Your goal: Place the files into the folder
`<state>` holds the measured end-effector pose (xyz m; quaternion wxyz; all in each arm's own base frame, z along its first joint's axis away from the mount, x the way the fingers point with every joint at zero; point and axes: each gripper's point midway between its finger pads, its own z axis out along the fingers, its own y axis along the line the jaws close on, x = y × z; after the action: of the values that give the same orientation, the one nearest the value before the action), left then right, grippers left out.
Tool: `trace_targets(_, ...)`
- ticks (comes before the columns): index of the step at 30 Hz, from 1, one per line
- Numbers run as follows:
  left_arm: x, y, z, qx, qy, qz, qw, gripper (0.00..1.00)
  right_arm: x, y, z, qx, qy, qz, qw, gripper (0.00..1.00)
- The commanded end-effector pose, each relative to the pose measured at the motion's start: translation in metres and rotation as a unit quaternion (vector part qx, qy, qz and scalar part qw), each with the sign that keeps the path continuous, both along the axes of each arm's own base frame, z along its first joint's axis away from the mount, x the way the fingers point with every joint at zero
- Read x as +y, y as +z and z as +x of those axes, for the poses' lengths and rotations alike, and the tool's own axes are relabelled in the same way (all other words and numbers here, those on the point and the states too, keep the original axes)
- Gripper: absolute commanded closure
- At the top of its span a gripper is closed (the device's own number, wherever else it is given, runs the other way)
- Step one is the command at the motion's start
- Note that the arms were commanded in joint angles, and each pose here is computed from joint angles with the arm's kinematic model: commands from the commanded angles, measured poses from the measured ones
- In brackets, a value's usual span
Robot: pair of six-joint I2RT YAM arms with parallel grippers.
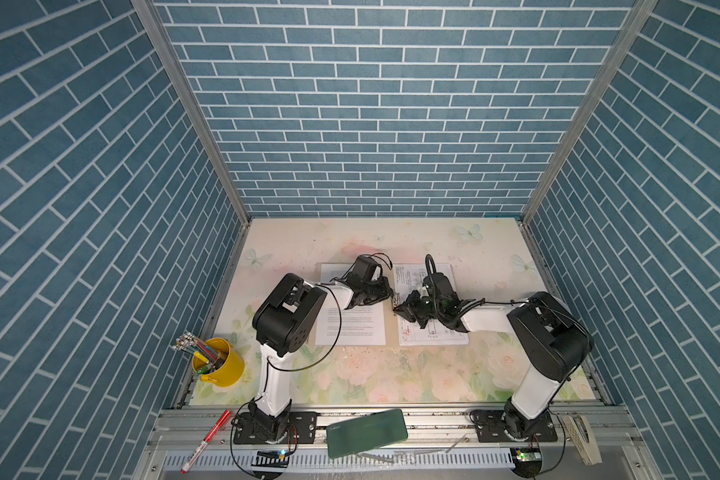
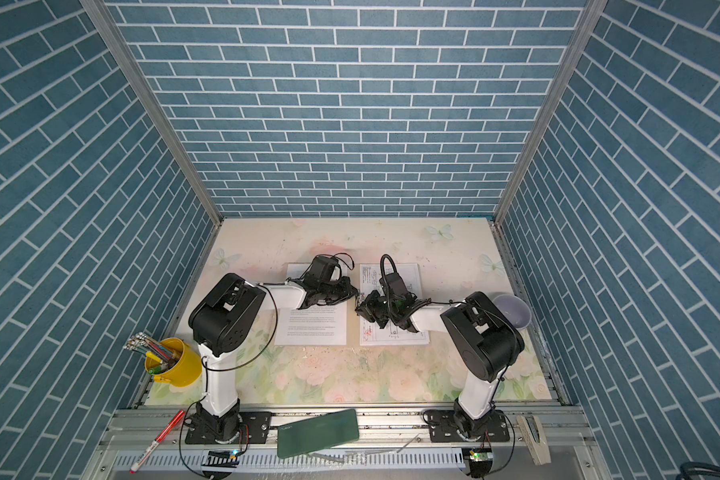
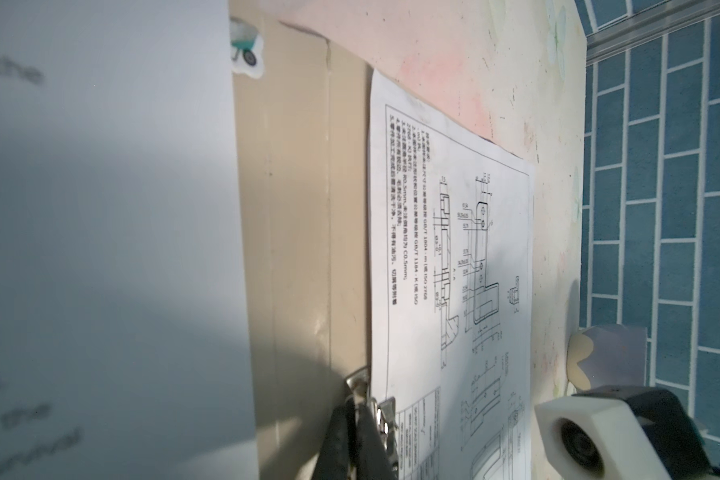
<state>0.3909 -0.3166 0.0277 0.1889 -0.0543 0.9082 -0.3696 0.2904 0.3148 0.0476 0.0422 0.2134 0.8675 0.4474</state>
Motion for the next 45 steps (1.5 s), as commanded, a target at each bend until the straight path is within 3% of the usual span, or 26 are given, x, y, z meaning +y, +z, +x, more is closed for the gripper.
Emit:
trace_targets(1, 0.010, -0.023, -0.009, 0.025, -0.007, 0.033, 0.999, 0.91, -0.025, -0.049, -0.019, 0.043, -0.009, -0.067, 0.997, 1.00)
trace_targets(17, 0.012, -0.032, -0.009, 0.033, -0.008, 0.044, 0.998, 0.91, -0.047, -0.067, -0.027, 0.051, -0.020, -0.086, 0.995, 1.00)
trace_targets(35, 0.011, -0.035, -0.010, 0.039, -0.008, 0.043, 0.998, 0.91, -0.087, -0.119, -0.047, 0.085, -0.001, -0.195, 0.977, 1.00)
trace_targets(45, 0.011, -0.036, -0.010, 0.041, -0.007, 0.042, 0.998, 0.91, -0.105, -0.125, -0.050, 0.089, -0.004, -0.243, 0.966, 1.00)
